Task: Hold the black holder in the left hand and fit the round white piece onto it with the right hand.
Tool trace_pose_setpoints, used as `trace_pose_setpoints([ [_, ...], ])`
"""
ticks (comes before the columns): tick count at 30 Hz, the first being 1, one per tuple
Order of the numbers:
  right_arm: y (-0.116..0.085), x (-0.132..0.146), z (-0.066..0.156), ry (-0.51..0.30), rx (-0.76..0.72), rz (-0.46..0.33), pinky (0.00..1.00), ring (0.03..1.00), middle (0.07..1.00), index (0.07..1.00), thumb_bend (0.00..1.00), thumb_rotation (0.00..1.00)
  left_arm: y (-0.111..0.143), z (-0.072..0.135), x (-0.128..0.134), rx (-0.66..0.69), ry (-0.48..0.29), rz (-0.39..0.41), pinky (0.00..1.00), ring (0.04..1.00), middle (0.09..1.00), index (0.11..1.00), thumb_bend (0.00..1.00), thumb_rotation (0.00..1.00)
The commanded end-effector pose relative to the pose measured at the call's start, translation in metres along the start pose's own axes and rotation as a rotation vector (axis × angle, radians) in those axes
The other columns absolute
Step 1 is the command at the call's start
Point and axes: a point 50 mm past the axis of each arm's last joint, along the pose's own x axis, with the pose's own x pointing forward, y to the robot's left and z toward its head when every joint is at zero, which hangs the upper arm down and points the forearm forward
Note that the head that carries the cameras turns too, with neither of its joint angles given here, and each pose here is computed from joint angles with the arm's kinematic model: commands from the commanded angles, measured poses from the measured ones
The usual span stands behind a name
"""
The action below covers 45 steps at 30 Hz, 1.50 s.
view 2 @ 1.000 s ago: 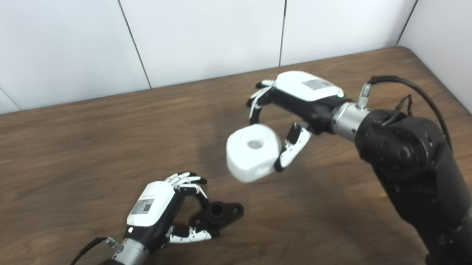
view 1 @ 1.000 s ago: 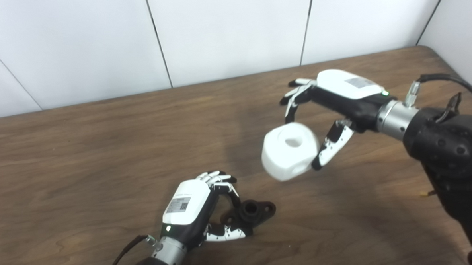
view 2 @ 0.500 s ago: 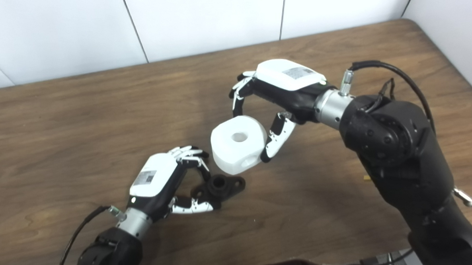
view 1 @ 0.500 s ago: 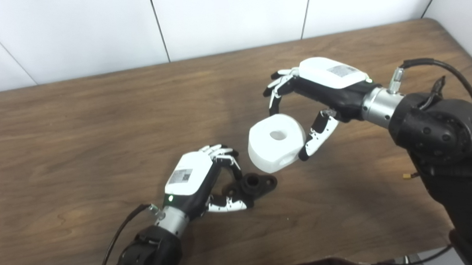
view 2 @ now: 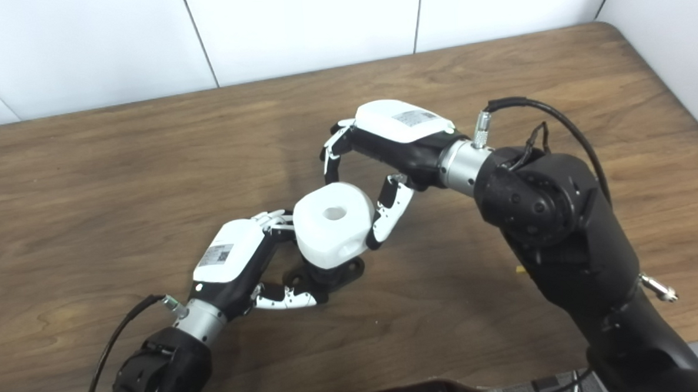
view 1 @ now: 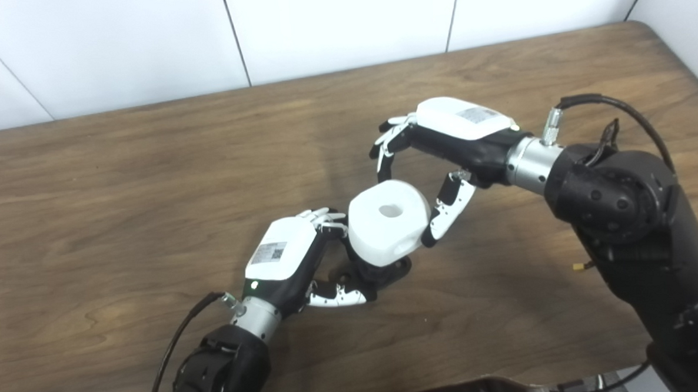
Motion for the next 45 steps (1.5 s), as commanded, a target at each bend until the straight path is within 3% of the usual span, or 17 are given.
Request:
trace_pose_setpoints([
  [1,-0.009,-0.002,0.003,-0.024,-0.043,-0.058,0.95,0.928,0.800,0.483,0.52,0.13,-0.012,-0.006,-0.004,-0.007,0.046,-0.099,0.87,0.879,0.809,0.486,0.52,0.05],
  [21,0.006,0.003,0.002,-0.003,-0.034,-0.028,0.98,0.958,0.816,0.483,0.53,0.14,-0.010,-0.007,-0.003,-0.011,0.045,-0.101,0.86,0.876,0.807,0.486,0.52,0.05],
  [45,0.012,-0.002,0.014,-0.049,-0.020,-0.088,0.96,0.938,0.807,0.482,0.53,0.14,-0.012,-0.008,-0.001,-0.006,0.049,-0.105,0.87,0.879,0.810,0.486,0.52,0.05],
])
